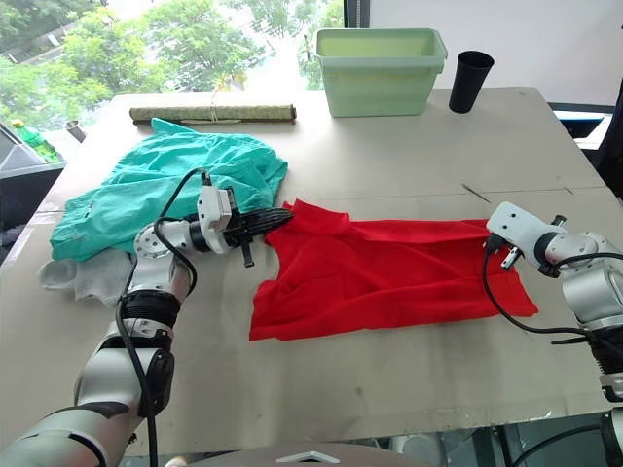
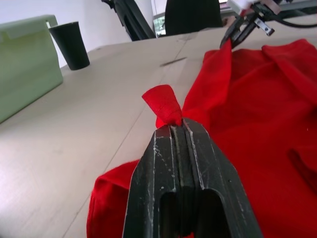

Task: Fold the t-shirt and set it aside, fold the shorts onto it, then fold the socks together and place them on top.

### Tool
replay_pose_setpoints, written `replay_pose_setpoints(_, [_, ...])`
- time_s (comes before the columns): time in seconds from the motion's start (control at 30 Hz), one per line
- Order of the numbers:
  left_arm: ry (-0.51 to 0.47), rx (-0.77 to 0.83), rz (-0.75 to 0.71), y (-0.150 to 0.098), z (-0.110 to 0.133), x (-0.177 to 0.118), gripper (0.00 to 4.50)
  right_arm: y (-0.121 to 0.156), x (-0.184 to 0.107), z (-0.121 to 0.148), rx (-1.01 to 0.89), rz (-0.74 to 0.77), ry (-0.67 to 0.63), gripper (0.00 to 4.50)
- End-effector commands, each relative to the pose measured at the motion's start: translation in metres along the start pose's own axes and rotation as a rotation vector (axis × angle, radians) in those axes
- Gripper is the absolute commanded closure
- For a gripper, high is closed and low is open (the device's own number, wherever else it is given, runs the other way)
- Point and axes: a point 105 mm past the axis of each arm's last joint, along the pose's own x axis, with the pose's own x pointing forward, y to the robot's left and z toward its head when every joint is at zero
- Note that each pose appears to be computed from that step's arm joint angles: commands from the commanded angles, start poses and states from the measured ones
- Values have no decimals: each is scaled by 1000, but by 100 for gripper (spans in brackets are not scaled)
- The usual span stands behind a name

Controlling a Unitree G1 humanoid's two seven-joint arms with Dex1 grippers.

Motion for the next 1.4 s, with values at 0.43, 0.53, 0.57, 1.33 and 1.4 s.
replay_pose_setpoints(0.43, [144, 192, -273, -41, -20, -36, 352, 14, -14, -23, 89, 62, 65, 398])
replay_pose_setpoints(0.53, [114, -4, -175, -26, -17, -43, 220, 22, -28, -9, 155, 96, -20, 304])
replay_pose_setpoints(0.57, [97, -94, -127, -19, -16, -44, 170, 23, -35, -1, 181, 106, -66, 255])
replay_pose_setpoints(1.33, [303, -652, 36, -29, -6, -10, 251, 90, -109, 121, 260, 305, -754, 221])
replay_pose_setpoints(1.4, [301, -639, 13, -31, -6, -8, 350, 90, -106, 117, 250, 296, -731, 221])
